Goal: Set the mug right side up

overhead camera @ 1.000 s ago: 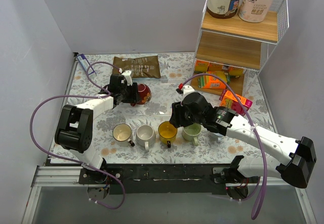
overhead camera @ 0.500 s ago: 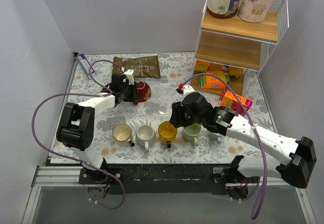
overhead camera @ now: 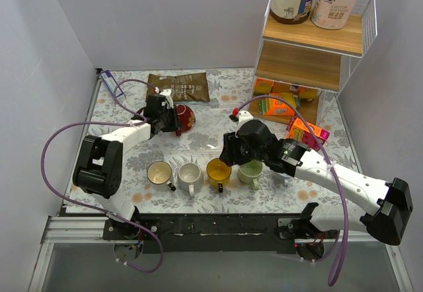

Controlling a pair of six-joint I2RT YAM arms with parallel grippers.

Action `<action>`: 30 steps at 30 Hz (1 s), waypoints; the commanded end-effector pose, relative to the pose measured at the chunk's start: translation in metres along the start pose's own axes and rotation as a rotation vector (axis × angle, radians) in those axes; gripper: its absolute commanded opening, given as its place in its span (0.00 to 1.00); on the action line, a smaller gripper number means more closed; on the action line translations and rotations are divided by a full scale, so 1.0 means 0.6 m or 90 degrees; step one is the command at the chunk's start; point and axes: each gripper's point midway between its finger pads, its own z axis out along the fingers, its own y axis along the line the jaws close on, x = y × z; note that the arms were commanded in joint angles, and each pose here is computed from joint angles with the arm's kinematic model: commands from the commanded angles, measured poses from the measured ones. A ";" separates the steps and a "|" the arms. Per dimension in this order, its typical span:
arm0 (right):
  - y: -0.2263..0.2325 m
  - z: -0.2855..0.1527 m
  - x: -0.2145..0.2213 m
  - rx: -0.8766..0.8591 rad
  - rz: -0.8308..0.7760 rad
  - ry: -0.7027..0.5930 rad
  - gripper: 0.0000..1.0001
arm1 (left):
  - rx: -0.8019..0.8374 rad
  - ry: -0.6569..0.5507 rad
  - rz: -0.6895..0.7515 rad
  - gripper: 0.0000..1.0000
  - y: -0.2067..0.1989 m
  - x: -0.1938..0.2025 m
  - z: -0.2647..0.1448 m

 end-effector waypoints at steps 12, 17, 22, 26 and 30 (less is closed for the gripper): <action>0.085 0.012 -0.073 -0.147 0.061 -0.056 0.58 | 0.300 -0.184 -0.179 0.00 -0.189 -0.173 -0.189; 0.085 -0.001 -0.108 -0.194 0.108 -0.113 0.72 | 0.391 -0.231 -0.218 0.00 -0.228 -0.201 -0.261; 0.103 -0.043 -0.170 -0.286 0.141 -0.204 0.75 | 0.479 -0.256 -0.239 0.00 -0.260 -0.211 -0.330; 0.120 -0.070 -0.201 -0.368 0.159 -0.249 0.73 | 0.569 -0.299 -0.251 0.00 -0.287 -0.219 -0.405; 0.153 -0.110 -0.233 -0.456 0.167 -0.294 0.72 | 0.658 -0.309 -0.265 0.00 -0.317 -0.219 -0.467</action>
